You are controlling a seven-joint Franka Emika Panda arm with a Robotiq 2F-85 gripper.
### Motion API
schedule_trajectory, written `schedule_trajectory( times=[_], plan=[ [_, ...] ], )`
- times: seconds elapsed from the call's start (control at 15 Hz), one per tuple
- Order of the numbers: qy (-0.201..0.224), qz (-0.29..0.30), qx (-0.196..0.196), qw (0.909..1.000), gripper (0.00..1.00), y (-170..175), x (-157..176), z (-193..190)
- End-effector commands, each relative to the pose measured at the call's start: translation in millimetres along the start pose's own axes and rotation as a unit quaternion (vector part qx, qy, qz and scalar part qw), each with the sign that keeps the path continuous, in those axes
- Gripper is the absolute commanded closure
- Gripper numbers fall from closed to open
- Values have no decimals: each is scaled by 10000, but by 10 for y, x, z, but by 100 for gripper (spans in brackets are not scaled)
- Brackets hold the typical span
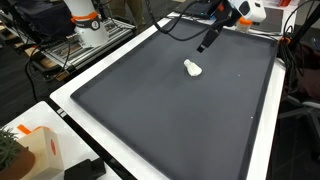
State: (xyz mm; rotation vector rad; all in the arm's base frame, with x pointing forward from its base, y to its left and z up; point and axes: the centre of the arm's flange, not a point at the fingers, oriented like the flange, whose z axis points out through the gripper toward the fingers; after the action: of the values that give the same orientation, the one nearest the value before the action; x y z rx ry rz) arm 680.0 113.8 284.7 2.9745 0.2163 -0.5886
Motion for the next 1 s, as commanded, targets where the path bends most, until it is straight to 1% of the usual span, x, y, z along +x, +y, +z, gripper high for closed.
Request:
schedule_trajectory(
  times=[0.0, 0.07, 0.27, 0.33, 0.47, 0.6, 0.67, 0.73, 0.87, 0.93],
  plan=[
    [105, 44, 179, 9998, 0, 111, -107, 259],
    [171, 68, 263, 9995, 0, 136, -140, 331],
    [612, 257, 529, 9964, 0, 251, -304, 519],
    [853, 335, 565, 9942, 0, 295, -396, 556],
    [1136, 373, 556, 9913, 0, 356, -537, 570],
    [1230, 283, 448, 9910, 0, 411, -730, 520],
    [1189, 86, 484, 9917, 0, 407, -798, 496],
    [1118, 286, 428, 9924, 0, 387, -317, 468],
    [1117, 182, 411, 9927, 0, 390, -513, 437],
    [1142, 199, 426, 9923, 0, 413, -536, 419]
  ],
)
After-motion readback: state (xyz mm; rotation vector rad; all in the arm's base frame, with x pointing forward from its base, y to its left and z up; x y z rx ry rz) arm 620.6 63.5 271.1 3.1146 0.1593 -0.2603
